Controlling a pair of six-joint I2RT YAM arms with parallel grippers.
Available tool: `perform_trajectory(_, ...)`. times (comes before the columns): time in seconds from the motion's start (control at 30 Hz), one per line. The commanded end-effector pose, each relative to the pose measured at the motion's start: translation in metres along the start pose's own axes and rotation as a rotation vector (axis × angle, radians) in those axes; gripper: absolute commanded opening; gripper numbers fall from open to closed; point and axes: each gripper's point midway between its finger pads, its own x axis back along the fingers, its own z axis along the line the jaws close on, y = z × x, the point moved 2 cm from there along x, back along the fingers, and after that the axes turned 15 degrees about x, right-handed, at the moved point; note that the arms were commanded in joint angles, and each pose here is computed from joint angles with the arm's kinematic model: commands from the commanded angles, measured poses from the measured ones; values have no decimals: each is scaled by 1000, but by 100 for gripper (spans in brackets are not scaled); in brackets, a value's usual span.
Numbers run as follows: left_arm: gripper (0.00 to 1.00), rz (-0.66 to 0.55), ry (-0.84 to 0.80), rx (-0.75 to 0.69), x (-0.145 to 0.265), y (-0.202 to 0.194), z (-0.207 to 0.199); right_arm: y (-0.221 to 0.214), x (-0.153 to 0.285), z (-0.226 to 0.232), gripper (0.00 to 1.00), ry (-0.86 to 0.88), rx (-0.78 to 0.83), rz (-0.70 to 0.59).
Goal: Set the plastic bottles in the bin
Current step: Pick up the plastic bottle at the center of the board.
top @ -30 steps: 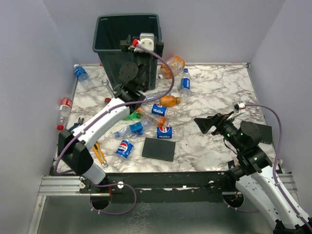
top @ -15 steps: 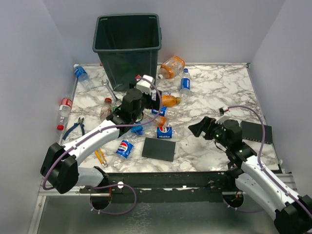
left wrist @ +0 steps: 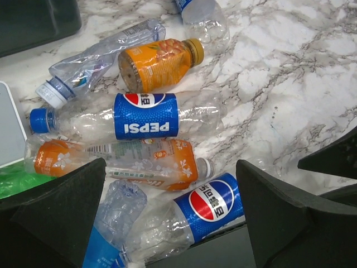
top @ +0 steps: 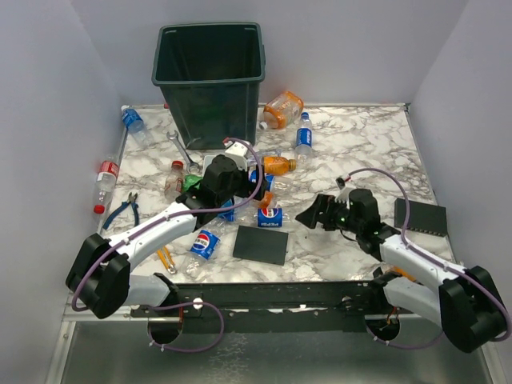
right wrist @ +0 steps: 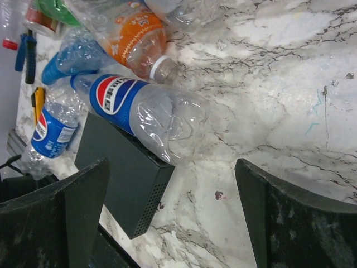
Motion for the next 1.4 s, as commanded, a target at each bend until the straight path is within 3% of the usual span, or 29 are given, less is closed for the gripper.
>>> perform_trajectory(0.0, 99, 69, 18, -2, 5, -18, 7, 9, -12, 9, 96, 56, 89, -12)
perform_trajectory(0.4, 99, 228, -45, 39, -4, -57, 1, 16, -65, -2, 92, -31, 188, 56)
perform_trajectory(0.53, 99, 315, -41, 14, -4, -77, -1, 6, -70, -13, 84, -84, 161, 88)
perform_trajectory(0.73, 99, 369, -35, 0, -9, -90, -4, -12, -54, -30, 63, -199, 100, 112)
perform_trajectory(0.93, 98, 394, -40, 11, -11, -95, -6, -21, -25, -33, 56, -252, 51, 91)
perform_trajectory(1.23, 98, 393, -38, 34, -12, -94, -10, 5, 4, 3, 91, -89, 146, -13)
perform_trajectory(1.3, 98, 392, -37, 40, -12, -94, -11, 9, 5, 8, 99, -68, 188, 12)
perform_trajectory(1.37, 98, 388, -37, 46, -12, -93, -12, 6, 3, 6, 100, -83, 222, 69)
